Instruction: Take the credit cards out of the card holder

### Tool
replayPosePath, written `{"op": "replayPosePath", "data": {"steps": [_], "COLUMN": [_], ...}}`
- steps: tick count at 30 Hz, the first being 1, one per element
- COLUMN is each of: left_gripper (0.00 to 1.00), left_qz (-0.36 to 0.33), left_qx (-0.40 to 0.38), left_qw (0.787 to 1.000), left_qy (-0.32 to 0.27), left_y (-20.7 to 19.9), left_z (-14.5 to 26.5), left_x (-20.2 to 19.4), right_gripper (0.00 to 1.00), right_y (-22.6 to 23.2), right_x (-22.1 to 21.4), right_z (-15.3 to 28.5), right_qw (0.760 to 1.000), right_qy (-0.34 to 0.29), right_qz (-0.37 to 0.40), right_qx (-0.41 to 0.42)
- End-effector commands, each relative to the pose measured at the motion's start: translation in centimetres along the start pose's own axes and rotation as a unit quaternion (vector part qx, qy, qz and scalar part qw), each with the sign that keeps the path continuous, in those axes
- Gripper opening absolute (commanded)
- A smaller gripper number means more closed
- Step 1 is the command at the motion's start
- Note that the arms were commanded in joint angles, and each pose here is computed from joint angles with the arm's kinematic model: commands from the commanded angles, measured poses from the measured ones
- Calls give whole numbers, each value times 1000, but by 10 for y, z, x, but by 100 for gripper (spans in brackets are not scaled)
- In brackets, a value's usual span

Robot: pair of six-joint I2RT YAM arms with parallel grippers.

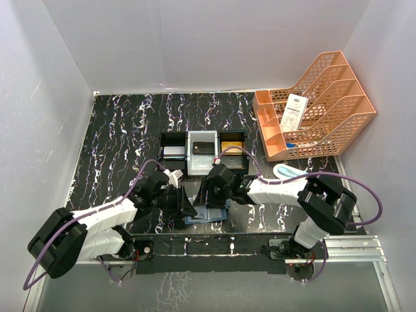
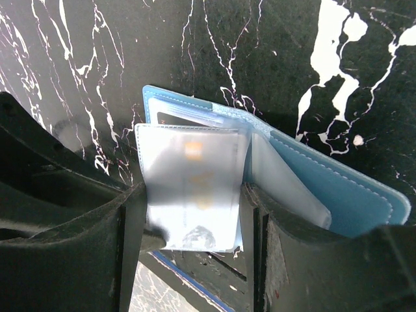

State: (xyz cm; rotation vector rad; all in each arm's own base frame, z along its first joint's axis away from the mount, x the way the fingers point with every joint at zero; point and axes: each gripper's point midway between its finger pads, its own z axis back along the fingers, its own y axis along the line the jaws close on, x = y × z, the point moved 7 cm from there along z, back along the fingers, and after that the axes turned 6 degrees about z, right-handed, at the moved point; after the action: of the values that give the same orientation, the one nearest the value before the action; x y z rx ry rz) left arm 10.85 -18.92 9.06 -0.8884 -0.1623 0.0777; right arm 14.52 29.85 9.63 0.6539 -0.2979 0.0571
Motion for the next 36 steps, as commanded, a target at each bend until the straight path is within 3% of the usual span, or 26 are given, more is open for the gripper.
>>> {"op": "replayPosePath", "data": {"steps": [1, 3, 6, 16, 20, 24, 26, 36], "left_gripper": [18, 8, 2, 1, 13, 38, 45, 51], "left_qz": [-25, -18, -15, -6, -17, -19, -21, -48], "left_qx": [-3, 19, 53, 83, 70, 45, 28, -12], "left_qw": [1000, 999, 998, 996, 997, 998, 999, 998], "left_qy": [-18, -25, -31, -24, -29, -33, -32, 32], "left_y": [-11, -6, 1, 11, -5, -26, -36, -65], "left_z": [-5, -7, -7, -4, 0, 1, 0, -34], "left_x": [11, 12, 13, 8, 16, 25, 29, 22], "right_gripper": [47, 49, 53, 62, 63, 63, 65, 67], "right_y": [14, 15, 15, 16, 9, 3, -1, -17], "right_x": [8, 9, 12, 20, 24, 29, 31, 43], "right_z": [6, 8, 12, 36, 46, 61, 68, 105], "right_qw": [999, 999, 999, 996, 996, 995, 994, 981], "right_qy": [-18, -22, -30, -61, -75, -96, -108, -182], "right_qz": [-1, 1, -1, 3, 2, 2, 0, -34], "right_qx": [36, 38, 39, 61, 38, 25, 24, 51]}}
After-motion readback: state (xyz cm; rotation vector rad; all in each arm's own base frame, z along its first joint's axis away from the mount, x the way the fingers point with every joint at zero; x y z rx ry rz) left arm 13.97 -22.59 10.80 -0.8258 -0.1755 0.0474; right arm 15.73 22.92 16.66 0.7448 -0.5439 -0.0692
